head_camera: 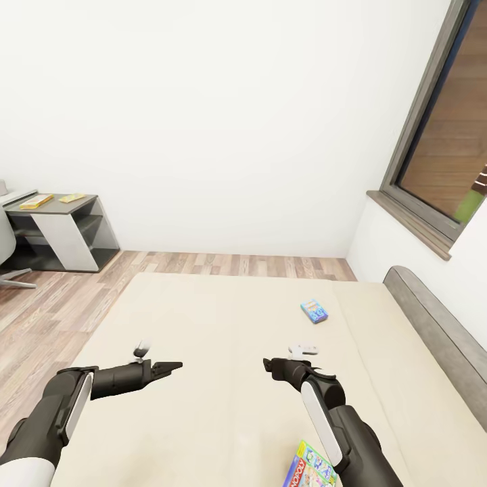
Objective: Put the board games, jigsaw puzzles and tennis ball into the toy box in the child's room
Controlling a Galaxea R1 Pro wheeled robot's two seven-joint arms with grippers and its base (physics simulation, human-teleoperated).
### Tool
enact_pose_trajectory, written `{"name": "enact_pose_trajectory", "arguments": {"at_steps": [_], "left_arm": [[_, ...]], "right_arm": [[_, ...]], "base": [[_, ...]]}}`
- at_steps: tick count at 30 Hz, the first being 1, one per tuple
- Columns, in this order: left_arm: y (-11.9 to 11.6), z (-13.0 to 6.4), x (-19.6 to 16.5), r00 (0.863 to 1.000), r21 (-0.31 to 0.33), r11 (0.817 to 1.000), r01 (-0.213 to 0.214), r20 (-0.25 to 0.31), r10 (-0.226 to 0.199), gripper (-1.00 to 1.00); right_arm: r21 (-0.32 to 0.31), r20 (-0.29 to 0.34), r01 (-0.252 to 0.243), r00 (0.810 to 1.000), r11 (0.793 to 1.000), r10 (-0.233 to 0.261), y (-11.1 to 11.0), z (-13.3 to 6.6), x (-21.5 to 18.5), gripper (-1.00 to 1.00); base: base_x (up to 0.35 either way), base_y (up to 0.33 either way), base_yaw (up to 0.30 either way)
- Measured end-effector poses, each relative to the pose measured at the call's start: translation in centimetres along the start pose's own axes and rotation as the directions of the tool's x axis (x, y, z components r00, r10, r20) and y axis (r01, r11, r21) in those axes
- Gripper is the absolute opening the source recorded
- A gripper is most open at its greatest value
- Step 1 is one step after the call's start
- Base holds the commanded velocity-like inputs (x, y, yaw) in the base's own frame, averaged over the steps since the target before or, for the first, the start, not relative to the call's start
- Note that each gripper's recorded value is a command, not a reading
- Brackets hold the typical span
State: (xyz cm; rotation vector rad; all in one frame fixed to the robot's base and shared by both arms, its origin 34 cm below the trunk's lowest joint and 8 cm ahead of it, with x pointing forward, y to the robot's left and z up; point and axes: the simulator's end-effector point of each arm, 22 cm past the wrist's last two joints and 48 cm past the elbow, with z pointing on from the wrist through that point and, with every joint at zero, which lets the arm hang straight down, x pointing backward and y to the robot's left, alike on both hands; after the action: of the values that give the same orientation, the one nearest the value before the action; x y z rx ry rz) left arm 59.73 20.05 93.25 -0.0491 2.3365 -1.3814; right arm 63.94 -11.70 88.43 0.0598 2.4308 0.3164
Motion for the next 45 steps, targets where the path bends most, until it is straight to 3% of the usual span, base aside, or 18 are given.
{"name": "enact_pose_trajectory", "arguments": {"at_steps": [45], "left_arm": [[0.02, 0.01, 0.04, 1.0, -0.001, 1.0, 0.001, -0.002, -0.001, 1.0]], "right_arm": [[-0.004, -0.001, -0.004, 1.0, 1.0, 0.004, 0.09, 0.0, 0.01, 1.0]], "base": [[0.0, -0.005, 0.0]]}}
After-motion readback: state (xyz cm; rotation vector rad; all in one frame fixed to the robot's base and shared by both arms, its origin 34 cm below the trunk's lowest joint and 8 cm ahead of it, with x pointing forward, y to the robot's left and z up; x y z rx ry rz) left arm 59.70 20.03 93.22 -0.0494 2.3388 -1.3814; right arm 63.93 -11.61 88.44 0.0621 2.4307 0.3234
